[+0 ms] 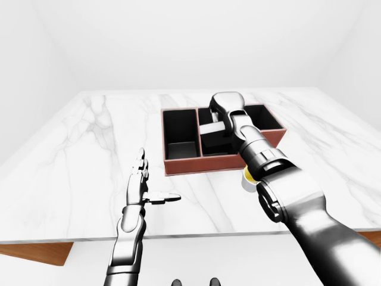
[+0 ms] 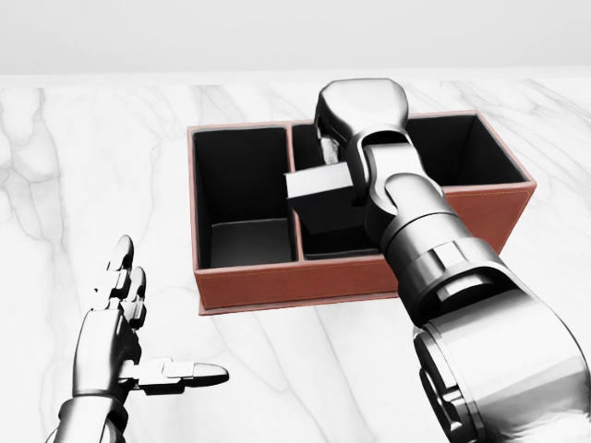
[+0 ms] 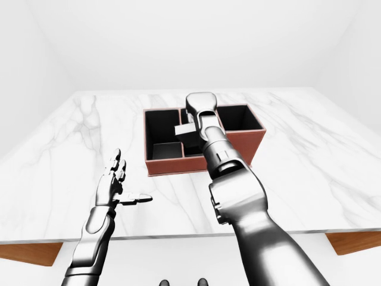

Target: Pick up the book and place it in the caddy.

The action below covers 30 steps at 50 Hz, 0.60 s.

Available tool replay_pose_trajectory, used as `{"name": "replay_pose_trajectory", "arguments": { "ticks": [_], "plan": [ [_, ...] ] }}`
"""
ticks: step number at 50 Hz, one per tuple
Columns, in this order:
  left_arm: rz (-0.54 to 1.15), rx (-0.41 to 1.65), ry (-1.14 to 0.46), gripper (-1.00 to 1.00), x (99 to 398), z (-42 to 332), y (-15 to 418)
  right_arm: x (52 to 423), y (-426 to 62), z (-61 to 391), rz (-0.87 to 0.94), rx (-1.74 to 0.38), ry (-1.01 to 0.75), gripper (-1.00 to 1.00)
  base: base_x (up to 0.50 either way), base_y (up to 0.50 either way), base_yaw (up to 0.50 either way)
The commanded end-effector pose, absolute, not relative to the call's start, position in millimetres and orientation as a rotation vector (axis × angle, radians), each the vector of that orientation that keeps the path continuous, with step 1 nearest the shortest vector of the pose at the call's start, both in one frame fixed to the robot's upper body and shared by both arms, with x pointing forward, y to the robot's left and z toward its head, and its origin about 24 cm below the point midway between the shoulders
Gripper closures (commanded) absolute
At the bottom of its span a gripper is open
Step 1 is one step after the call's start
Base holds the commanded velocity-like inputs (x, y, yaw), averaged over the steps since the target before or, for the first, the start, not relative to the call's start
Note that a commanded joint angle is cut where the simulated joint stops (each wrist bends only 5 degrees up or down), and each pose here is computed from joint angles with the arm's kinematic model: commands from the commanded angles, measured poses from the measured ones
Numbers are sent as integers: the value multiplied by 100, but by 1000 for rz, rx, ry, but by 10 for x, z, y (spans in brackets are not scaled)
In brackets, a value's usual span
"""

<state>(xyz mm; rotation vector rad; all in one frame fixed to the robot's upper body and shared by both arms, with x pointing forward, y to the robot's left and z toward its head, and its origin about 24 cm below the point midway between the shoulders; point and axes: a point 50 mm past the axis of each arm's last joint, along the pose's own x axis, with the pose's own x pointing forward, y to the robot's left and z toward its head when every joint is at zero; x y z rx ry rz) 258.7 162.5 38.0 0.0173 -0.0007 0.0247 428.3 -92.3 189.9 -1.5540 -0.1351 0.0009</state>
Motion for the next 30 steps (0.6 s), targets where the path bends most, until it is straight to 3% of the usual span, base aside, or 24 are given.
{"name": "replay_pose_trajectory", "arguments": {
  "ticks": [1,30],
  "plan": [
    [24,15,1,-100,2585,385,1623,4289,-907,1997,-42,-1543,-181,100,0,0,0],
    [22,11,-7,-100,2564,405,1623,4283,-792,2052,-20,-1590,-209,100,0,0,0]
  ]
}}
